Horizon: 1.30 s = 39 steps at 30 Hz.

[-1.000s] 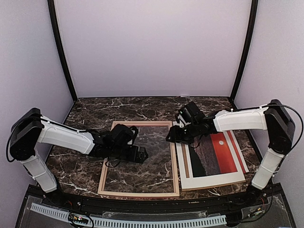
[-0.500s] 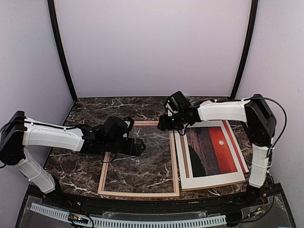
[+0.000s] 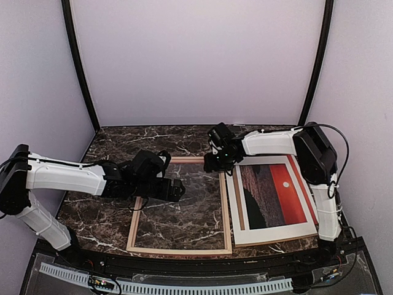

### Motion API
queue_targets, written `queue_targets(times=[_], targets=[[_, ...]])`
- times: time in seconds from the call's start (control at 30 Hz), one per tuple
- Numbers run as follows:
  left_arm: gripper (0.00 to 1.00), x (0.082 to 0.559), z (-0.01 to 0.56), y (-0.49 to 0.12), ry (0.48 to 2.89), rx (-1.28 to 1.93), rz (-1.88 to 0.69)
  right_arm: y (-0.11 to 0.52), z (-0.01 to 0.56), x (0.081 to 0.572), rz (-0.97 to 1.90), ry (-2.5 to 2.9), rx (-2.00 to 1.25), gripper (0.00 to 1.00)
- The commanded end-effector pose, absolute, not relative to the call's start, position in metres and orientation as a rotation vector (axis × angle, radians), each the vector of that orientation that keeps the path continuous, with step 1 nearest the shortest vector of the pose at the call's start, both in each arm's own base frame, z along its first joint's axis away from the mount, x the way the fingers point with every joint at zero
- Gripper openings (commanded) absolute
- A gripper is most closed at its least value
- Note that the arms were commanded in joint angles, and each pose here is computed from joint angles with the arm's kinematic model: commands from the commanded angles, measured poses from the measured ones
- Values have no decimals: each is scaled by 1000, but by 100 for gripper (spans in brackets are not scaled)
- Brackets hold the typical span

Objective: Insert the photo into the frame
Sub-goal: Adjust the glass panel to frame the body.

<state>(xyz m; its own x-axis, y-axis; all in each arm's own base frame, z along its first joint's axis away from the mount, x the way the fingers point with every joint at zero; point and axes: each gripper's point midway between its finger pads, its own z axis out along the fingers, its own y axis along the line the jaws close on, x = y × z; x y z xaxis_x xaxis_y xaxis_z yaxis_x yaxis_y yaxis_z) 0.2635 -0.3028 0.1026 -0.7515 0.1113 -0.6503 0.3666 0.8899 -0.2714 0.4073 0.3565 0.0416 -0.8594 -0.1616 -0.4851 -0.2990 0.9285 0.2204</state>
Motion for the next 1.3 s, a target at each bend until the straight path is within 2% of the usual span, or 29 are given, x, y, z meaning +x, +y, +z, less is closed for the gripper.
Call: queue_targets(times=[0.0, 0.23, 0.6, 1.27], targets=[[99, 265, 122, -304, 2356, 351, -517, 350, 33, 409, 347, 2646, -326, 57], [99, 266, 118, -301, 2363, 348, -493, 347, 31, 401, 362, 2666, -312, 57], [99, 267, 113, -292, 2366, 339, -432, 353, 80, 375, 492, 2605, -331, 57], [99, 269, 111, -289, 2365, 346, -394, 352, 37, 337, 370, 2714, -372, 56]])
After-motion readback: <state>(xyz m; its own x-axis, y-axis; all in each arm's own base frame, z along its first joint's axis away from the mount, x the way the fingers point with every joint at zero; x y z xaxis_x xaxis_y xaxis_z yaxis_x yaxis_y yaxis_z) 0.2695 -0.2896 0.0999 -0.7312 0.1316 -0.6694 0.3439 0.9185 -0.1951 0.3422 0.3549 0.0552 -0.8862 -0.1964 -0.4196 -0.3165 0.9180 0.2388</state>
